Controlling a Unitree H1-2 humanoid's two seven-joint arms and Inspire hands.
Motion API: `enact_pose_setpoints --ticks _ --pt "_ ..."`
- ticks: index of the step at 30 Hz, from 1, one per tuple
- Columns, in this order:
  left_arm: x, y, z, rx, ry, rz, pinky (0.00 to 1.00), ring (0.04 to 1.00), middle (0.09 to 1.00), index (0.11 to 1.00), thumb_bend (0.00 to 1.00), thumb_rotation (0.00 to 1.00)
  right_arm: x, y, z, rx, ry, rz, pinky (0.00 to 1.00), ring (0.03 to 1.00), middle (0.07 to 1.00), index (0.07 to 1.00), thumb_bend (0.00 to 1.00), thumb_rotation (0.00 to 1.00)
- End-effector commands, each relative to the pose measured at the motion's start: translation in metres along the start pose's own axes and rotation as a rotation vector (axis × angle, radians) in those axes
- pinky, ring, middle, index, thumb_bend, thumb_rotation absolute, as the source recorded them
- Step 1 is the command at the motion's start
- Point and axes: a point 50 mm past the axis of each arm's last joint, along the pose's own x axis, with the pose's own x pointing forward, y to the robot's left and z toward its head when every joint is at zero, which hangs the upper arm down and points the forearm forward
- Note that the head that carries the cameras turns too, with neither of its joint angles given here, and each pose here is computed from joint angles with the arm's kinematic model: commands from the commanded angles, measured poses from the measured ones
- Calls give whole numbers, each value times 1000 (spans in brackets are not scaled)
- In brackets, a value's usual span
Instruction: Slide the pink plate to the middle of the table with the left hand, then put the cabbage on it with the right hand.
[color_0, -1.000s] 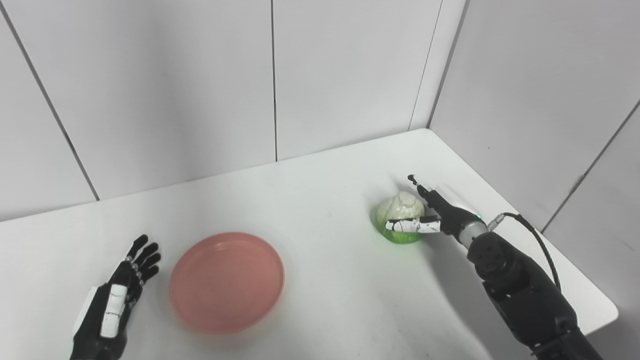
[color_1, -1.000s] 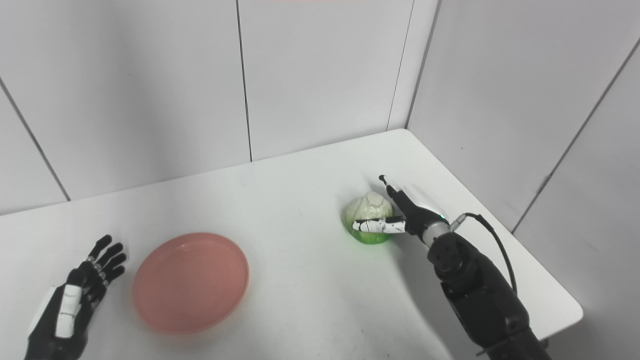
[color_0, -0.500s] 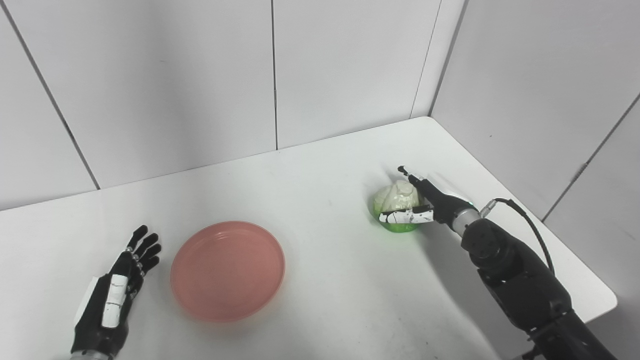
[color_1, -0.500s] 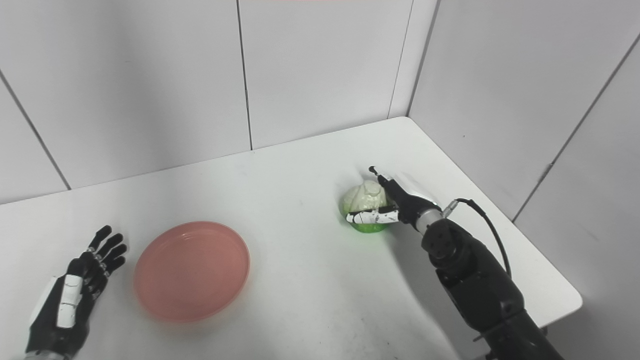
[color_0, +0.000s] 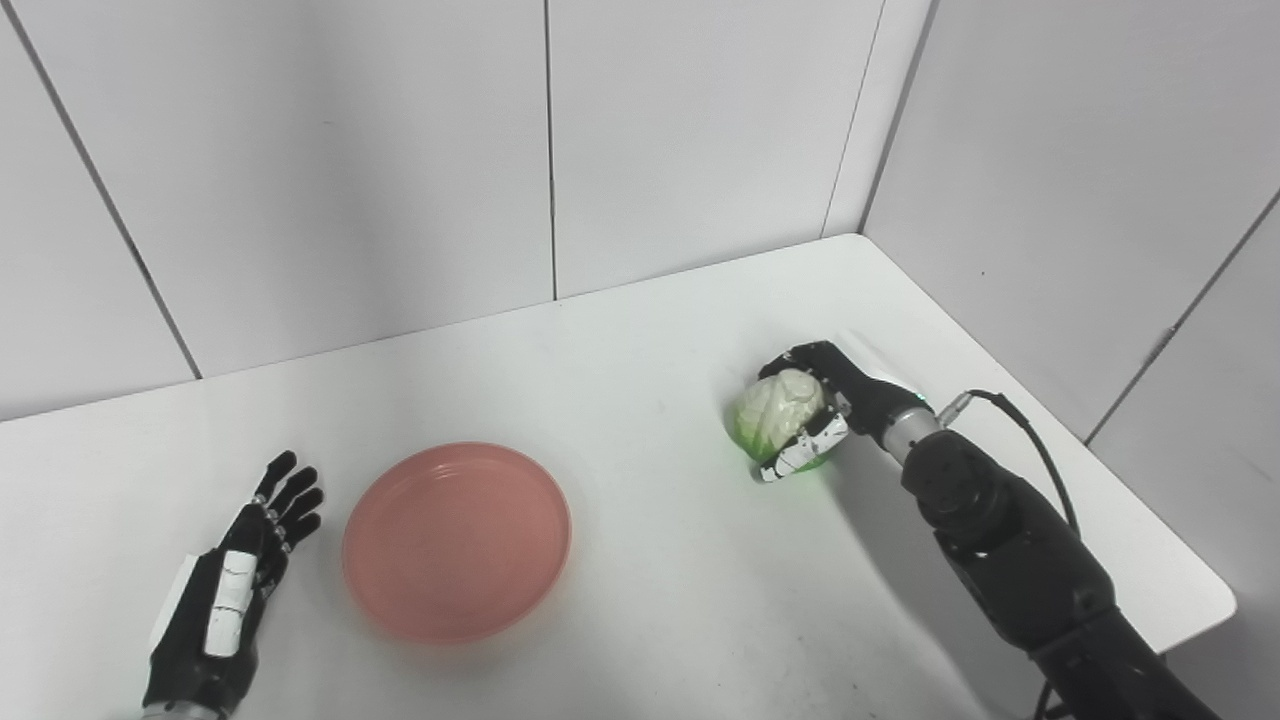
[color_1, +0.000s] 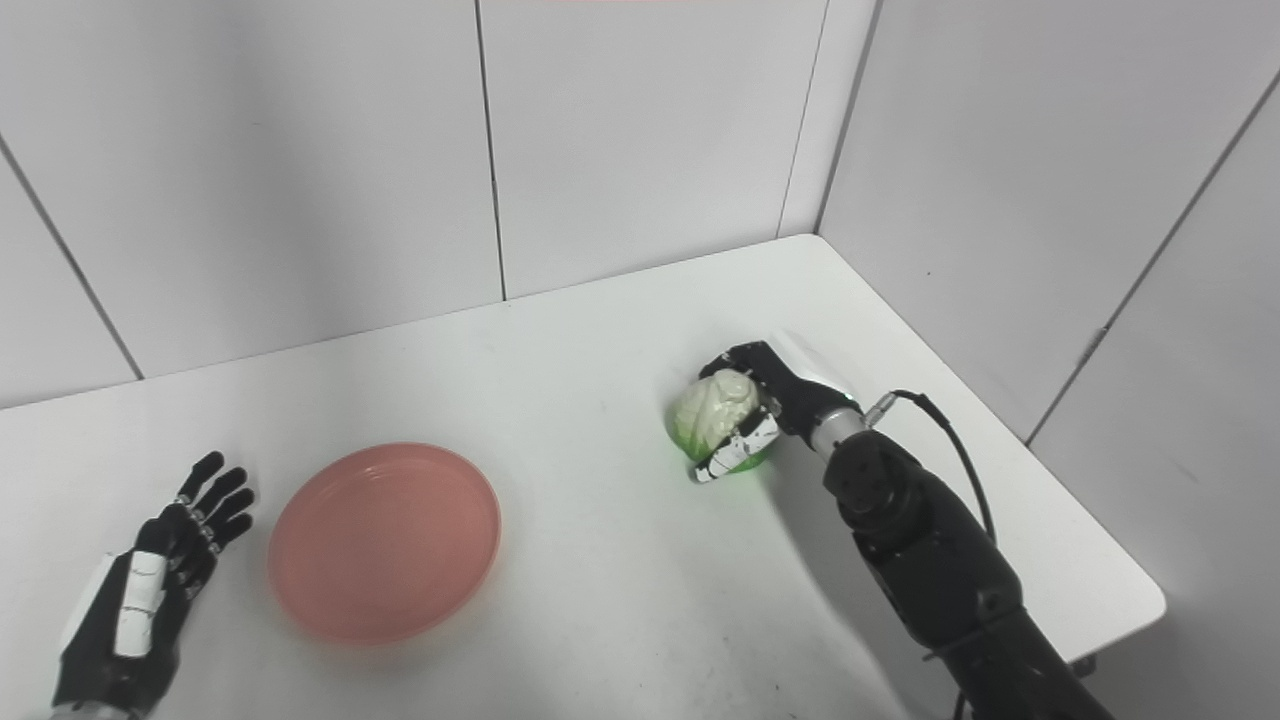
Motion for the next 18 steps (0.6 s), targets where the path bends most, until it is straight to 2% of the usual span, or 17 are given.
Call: enact_pose_setpoints --ticks 1,4,11,18 --pt "-22 2 -25 -3 115 5 912 917 933 928 871 986 5 -5 3 -4 -42 -29 412 433 455 507 530 1" --pt "-22 2 -24 -7 120 3 906 914 931 925 869 979 6 -2 1 6 -45 -43 388 421 443 514 527 0" --pt "-21 0 -23 -8 130 7 908 914 929 922 870 974 5 1 1 20 -48 -63 405 443 456 507 528 0" --pt "-19 -13 -22 2 130 1 914 920 931 923 874 981 -2 -10 13 11 -91 -73 390 430 445 515 527 0"
